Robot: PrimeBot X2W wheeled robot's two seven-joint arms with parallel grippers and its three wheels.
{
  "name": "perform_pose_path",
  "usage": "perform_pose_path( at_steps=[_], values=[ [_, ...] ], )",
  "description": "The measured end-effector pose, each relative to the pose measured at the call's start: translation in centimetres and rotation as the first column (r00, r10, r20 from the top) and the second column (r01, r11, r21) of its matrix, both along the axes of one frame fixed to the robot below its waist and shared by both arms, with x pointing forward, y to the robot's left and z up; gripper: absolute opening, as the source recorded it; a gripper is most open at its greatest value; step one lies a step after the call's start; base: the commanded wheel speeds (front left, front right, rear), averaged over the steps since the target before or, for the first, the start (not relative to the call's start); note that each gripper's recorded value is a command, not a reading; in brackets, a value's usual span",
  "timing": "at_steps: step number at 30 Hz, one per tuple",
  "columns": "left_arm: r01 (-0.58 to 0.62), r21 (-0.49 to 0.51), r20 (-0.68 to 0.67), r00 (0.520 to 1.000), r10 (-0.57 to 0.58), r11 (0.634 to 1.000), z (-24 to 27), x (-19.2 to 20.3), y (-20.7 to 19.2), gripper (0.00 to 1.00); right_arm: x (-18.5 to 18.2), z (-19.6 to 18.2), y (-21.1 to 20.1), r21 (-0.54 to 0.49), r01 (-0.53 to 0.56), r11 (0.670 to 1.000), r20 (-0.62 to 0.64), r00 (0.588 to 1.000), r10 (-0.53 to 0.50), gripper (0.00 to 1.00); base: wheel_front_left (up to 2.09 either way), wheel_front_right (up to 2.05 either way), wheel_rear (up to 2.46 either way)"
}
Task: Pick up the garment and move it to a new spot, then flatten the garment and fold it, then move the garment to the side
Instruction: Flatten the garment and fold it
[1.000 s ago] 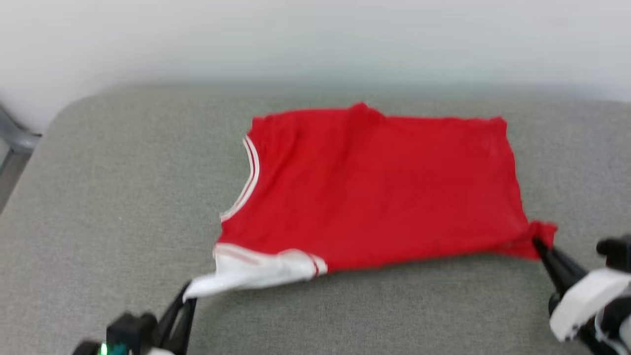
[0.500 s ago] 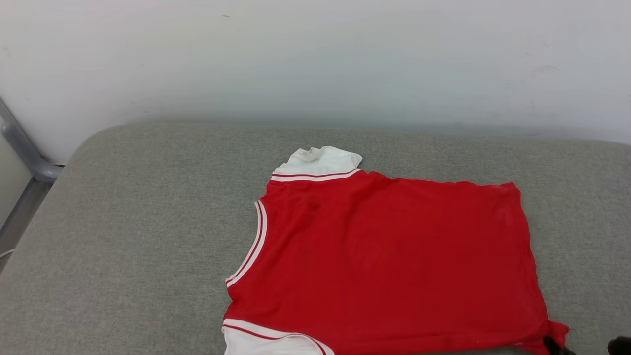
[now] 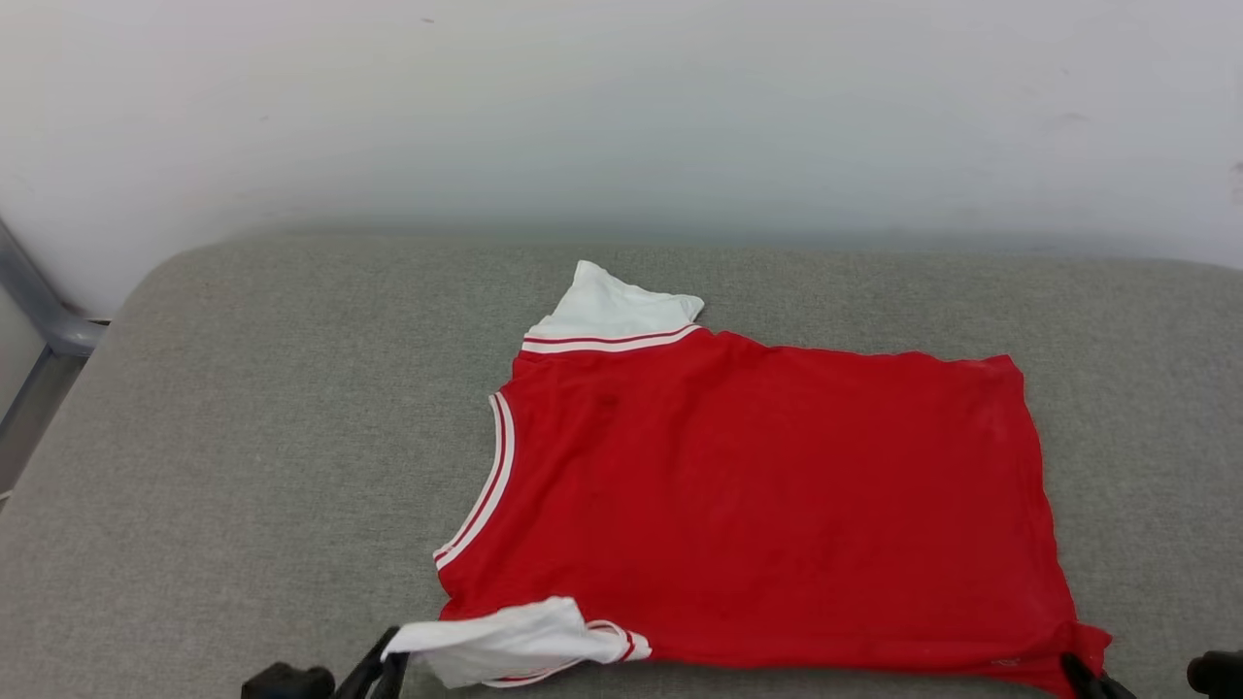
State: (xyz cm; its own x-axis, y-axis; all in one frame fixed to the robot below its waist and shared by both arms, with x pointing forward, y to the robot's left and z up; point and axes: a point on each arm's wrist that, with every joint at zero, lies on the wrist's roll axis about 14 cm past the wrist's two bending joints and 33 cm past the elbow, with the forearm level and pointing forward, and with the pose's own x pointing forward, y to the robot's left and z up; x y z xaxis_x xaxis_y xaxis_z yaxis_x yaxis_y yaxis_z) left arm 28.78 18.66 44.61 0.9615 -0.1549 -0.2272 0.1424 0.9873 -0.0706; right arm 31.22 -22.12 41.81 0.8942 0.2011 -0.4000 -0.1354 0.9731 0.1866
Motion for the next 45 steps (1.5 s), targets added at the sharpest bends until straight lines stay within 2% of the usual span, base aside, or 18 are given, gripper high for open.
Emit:
perform_pose_path(
  at_steps=[12, 21, 32, 38, 39, 40, 41, 42, 43, 45],
  values=[
    [0.154, 0.105, 0.089, 0.983, -0.163, 0.982, 3.1, 9.1, -1.6, 0.0, 2.3, 0.4, 0.1, 0.019, 0.019, 1.0, -0.006, 1.0, -0.019, 0.0, 0.0, 0.0, 0.0],
    [0.218, 0.137, -0.001, 0.975, -0.22, 0.966, 0.1, 14.2, -2.1, 0.0, 5.6, -0.5, 0.1, 0.015, 0.014, 1.0, -0.04, 0.999, -0.013, 0.0, 0.0, 0.0, 0.0],
    [0.239, 0.125, -0.178, 0.96, -0.215, 0.963, -6.7, 15.1, -1.8, 0.0, 7.2, -4.2, 0.0, -0.021, -0.009, 1.0, -0.155, 0.988, 0.006, 0.0, 0.0, 0.0, 0.0],
    [0.235, 0.115, -0.187, 0.959, -0.211, 0.965, -7.4, 15.0, -1.9, 0.0, 7.3, -4.4, 0.1, -0.027, -0.018, 0.999, -0.159, 0.987, 0.013, 0.0, 0.0, 0.0, 0.0],
    [0.232, 0.117, -0.186, 0.96, -0.208, 0.966, -7.3, 15.0, -1.7, 0.0, 7.3, -4.3, 0.2, -0.026, -0.017, 1.0, -0.153, 0.988, 0.012, 0.11, 0.0, 0.0, 0.0],
    [0.228, 0.118, -0.182, 0.962, -0.205, 0.966, -7.2, 15.0, -1.6, 0.0, 7.3, -4.2, 0.2, -0.024, -0.016, 1.0, -0.148, 0.989, 0.012, 0.42, 0.0, 0.0, 0.0],
    [0.222, 0.118, -0.177, 0.964, -0.2, 0.968, -7.0, 15.1, -1.5, 0.12, 7.4, -4.0, 0.3, -0.022, -0.016, 1.0, -0.142, 0.99, 0.013, 1.0, 0.0, 0.0, 0.0],
    [0.218, 0.119, -0.173, 0.965, -0.196, 0.969, -6.7, 15.1, -1.4, 0.53, 7.4, -3.8, 0.4, -0.02, -0.015, 1.0, -0.133, 0.991, 0.013, 1.0, 0.0, 0.0, 0.0],
    [0.214, 0.123, -0.162, 0.968, -0.193, 0.969, -6.4, 15.2, -1.2, 1.0, 7.5, -3.5, 0.4, -0.019, -0.016, 1.0, -0.12, 0.993, 0.013, 1.0, 0.0, 0.0, 0.0],
    [0.203, 0.126, -0.141, 0.973, -0.185, 0.971, -5.6, 15.4, -0.9, 1.0, 7.9, -2.7, 0.6, -0.013, -0.015, 1.0, -0.086, 0.996, 0.014, 1.0, 0.0, 0.0, 0.0]
  ],
)
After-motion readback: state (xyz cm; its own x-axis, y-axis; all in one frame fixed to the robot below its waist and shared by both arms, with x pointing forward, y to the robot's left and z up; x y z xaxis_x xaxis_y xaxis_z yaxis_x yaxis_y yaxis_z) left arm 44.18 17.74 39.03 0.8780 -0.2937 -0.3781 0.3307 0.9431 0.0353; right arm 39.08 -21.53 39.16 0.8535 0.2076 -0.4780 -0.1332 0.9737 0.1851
